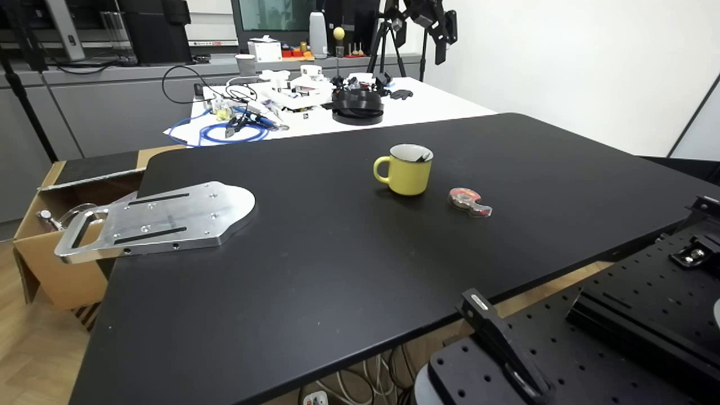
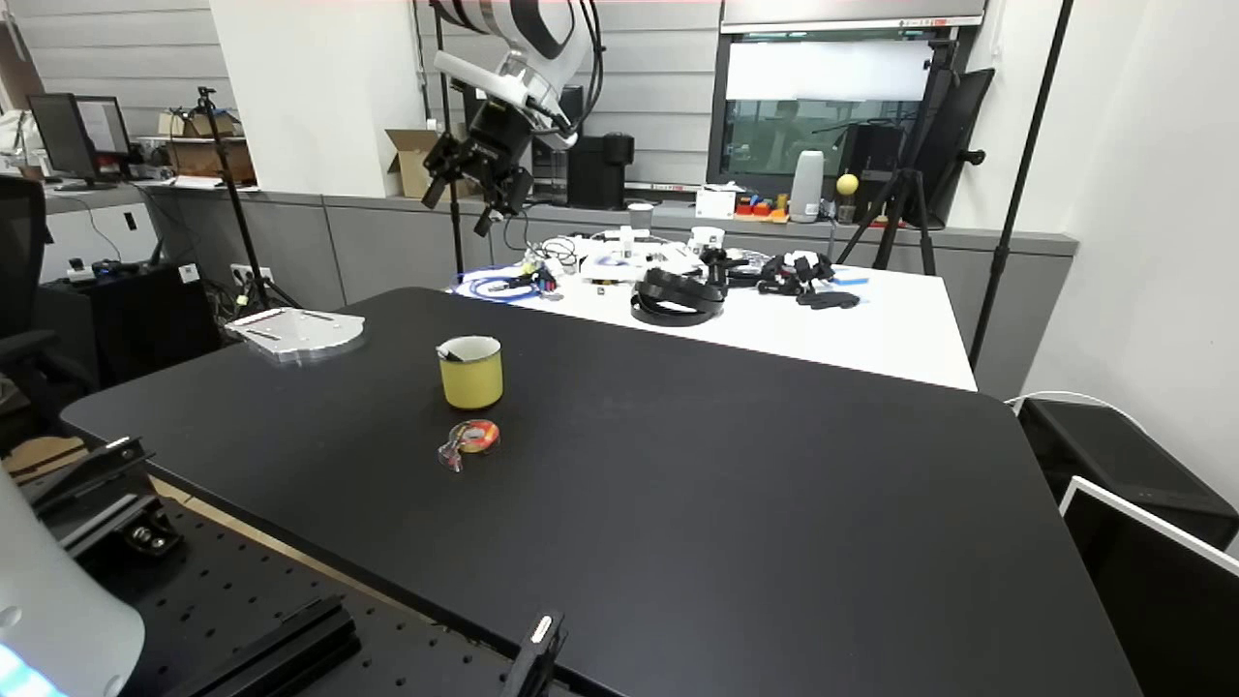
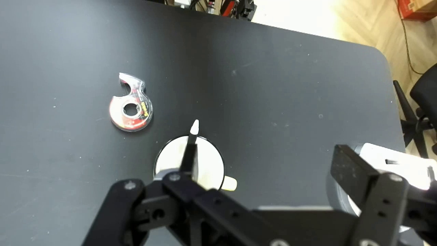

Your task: Take the pen from the cup and put it on the table

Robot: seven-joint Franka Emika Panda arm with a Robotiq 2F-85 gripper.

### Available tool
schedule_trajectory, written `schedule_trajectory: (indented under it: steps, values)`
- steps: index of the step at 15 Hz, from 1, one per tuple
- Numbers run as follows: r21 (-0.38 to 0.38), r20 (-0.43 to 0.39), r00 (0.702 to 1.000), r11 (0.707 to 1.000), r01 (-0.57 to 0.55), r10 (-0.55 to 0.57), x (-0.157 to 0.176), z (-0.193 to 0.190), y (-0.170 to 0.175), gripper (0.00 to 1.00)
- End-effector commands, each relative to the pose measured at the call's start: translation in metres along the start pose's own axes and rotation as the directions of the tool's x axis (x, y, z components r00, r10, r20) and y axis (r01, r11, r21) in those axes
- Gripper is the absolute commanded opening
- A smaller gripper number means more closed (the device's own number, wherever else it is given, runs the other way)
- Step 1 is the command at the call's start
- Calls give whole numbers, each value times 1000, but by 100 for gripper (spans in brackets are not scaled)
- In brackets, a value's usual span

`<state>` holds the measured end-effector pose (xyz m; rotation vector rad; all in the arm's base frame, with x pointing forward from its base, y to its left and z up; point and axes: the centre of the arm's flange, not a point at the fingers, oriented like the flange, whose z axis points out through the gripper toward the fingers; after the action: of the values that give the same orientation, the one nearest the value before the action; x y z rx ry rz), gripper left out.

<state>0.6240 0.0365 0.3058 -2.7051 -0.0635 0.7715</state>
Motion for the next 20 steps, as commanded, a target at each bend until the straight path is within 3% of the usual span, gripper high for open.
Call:
schedule_trajectory:
  steps: [1, 10, 15, 19, 20]
  values:
    - [25, 51, 998, 999, -27, 26, 21, 6, -1, 100]
    - [32, 128, 989, 997, -72, 68, 29, 59, 13, 100]
    - [40, 147, 986, 996, -83, 76, 39, 88, 28, 100]
    - [67, 100, 993, 996, -62, 55, 42, 101, 35, 100]
    - [38, 126, 990, 997, -61, 56, 49, 102, 33, 100]
